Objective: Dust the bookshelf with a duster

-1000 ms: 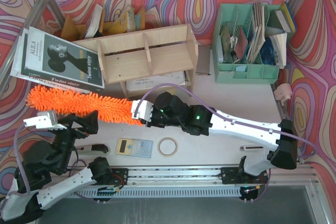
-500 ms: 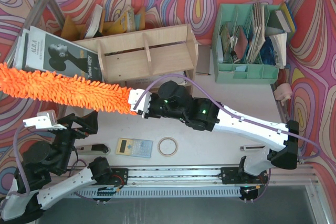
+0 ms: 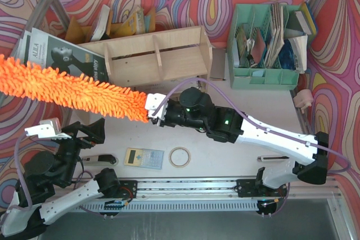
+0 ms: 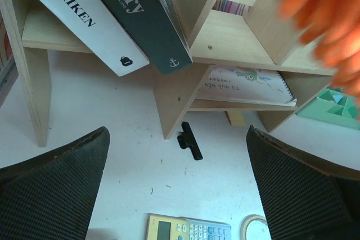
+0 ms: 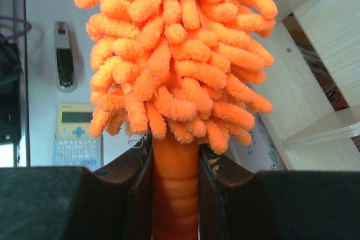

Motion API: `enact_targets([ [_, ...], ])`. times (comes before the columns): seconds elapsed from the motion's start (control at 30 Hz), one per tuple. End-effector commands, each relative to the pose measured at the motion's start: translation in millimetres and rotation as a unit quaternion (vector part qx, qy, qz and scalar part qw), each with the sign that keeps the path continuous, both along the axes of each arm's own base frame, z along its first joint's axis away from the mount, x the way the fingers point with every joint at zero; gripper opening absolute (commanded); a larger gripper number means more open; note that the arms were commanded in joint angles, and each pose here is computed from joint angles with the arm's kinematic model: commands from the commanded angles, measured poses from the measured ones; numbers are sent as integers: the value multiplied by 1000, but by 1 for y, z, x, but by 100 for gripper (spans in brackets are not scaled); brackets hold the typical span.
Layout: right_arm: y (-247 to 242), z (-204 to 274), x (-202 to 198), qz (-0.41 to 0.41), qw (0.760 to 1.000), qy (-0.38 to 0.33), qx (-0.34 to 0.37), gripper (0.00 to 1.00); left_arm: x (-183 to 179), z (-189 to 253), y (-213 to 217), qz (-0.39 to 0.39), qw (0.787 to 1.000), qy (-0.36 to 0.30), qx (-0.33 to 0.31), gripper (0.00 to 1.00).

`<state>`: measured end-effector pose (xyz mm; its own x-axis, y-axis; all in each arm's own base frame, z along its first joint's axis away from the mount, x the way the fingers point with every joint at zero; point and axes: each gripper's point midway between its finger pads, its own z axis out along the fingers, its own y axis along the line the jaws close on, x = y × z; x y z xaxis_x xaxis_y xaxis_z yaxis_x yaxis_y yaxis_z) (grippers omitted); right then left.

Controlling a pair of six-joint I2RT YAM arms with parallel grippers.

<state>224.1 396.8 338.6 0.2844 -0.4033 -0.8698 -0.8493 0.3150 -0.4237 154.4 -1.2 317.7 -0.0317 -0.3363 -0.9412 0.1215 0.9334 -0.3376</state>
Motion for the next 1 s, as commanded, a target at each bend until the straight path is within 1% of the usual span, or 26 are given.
enact_targets([
  [0.0,-4,81,-7,6,991,-32,131,0,1,-3,4,10,1000,1,9,98],
  [0.17,-7,70,10,-49,991,-16,124,0,0,-4,6,10,1000,0,6,99],
  [0.4,-7,16,34,-126,987,29,92,0,0,-3,5,9,1000,0,6,98],
  [0.5,-11,2,45,-161,983,41,79,0,0,-3,5,9,1000,0,6,98],
  [0.73,-41,-24,74,-250,966,53,36,0,0,-3,6,10,1000,-1,4,99],
  [0.97,-92,-26,96,-331,941,56,32,0,0,-4,6,13,1000,-1,5,98],
])
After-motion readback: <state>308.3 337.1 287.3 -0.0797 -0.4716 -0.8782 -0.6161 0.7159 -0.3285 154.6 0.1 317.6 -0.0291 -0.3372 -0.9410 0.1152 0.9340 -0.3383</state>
